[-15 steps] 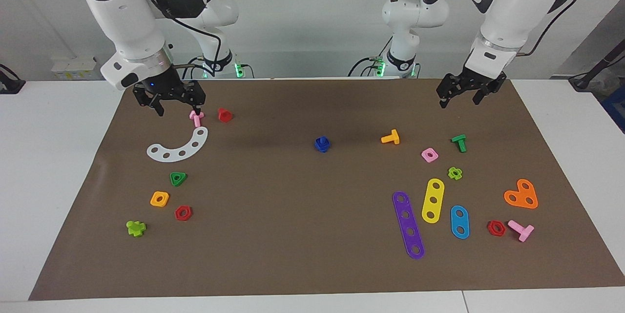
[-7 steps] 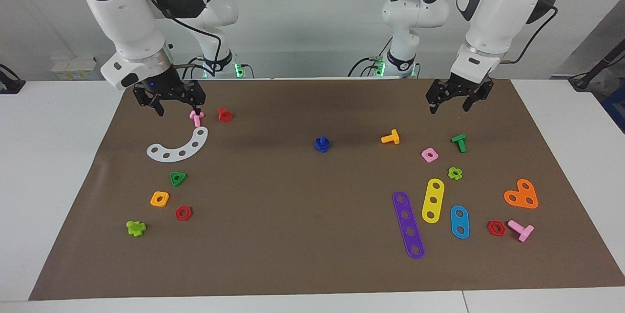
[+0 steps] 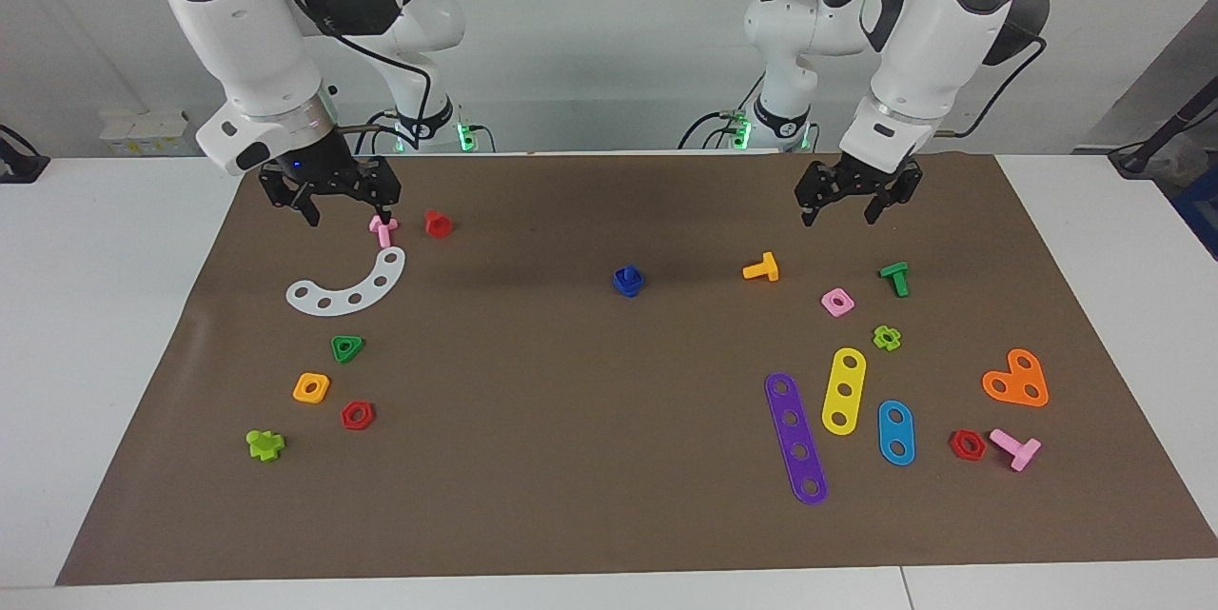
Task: Unscrew and place screws in storage area
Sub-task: 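Move the left gripper toward the blue square nut mid-table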
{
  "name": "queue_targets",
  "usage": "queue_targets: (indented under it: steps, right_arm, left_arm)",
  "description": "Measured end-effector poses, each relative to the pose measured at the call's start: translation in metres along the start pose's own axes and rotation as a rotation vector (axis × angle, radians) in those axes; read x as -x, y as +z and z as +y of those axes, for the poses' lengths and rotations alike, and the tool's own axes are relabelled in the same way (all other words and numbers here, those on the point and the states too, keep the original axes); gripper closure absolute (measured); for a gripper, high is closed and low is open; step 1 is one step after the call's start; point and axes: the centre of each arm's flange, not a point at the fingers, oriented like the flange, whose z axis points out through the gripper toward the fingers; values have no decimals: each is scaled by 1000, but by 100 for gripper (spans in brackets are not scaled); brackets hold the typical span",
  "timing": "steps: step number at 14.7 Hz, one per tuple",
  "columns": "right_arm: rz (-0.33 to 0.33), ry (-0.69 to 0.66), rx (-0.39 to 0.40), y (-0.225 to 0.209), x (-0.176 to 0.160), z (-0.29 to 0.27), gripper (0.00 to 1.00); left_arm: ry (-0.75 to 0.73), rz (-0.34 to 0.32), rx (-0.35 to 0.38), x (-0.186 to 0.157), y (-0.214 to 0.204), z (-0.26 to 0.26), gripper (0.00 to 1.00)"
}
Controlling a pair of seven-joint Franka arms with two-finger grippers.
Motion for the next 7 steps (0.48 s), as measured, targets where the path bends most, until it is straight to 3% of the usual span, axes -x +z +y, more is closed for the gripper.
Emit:
queue_targets:
  steps: [3,7]
  right_arm:
    - [0,0,0,0,0,0,0]
    - [0,0,0,0,0,0,0]
  left_arm:
    - [15,-16,-3,1,7,11,0]
    - [-15,-47,-8,8,44,96,0]
